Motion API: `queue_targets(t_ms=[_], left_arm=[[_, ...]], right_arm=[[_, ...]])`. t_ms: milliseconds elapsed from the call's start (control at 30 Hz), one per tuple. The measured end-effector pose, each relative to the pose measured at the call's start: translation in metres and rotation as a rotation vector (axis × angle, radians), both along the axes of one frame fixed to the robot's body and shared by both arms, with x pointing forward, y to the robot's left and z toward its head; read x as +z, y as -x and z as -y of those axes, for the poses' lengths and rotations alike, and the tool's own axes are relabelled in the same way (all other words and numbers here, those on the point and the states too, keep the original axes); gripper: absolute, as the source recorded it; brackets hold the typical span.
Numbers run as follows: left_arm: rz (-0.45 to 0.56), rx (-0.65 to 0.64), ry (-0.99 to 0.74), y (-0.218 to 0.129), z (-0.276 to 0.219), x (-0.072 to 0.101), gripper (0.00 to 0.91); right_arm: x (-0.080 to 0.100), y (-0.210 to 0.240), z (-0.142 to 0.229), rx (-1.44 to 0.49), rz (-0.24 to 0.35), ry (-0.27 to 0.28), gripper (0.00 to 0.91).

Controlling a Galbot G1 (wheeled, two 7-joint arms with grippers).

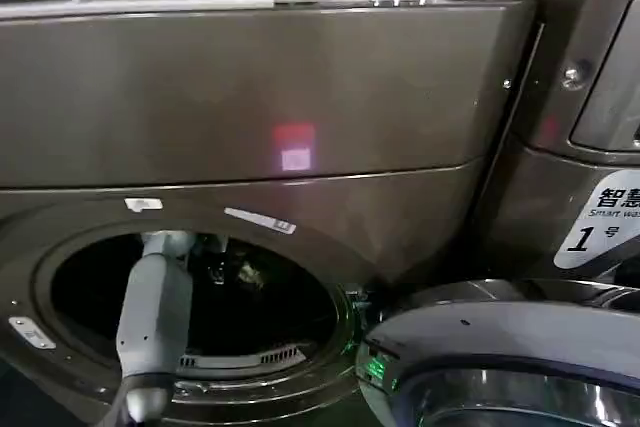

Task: Grasp the clothes from the dryer.

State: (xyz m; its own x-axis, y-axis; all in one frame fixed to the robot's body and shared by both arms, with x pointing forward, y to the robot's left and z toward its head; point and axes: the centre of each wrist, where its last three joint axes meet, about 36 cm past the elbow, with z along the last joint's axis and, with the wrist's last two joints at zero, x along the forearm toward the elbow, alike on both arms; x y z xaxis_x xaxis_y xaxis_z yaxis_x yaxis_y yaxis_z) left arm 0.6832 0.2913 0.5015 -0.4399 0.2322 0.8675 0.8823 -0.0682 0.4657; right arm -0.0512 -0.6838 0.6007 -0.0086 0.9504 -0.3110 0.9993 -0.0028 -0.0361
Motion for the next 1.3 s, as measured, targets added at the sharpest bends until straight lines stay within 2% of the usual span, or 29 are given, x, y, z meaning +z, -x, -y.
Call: queue_targets(t_ms=[33,67,300,600,967,1167,1300], left_arm=[[-0.01,0.001,0.007,-0.002,0.0,-0.002,0.193],[-0.018,0.001,0.015,-0.004,-0.001,-0.003,0.0],[-0.07,-0.007,0.053,-0.009,-0.003,-0.018,0.0],[-0.093,-0.007,0.083,-0.012,-0.007,-0.025,0.0],[-0.086,-0.005,0.107,-0.009,-0.011,-0.025,0.0],[-0.056,0.015,0.119,-0.005,-0.006,-0.018,0.0],[0.004,0.048,0.135,-0.001,-0.002,-0.01,0.0]], right_arm=[[0.0,0.0,0.0,0.001,0.0,0.0,0.907],[0.0,-0.001,0.0,0.001,0.0,0.0,0.907],[-0.001,-0.001,0.0,0.001,0.0,-0.003,0.907],[-0.003,-0.001,0.001,0.002,0.0,-0.005,0.907],[-0.004,-0.003,0.001,0.005,-0.001,-0.007,0.907],[-0.006,-0.005,0.001,0.008,-0.001,-0.008,0.907],[-0.006,-0.006,0.001,0.012,-0.004,-0.008,0.907]])
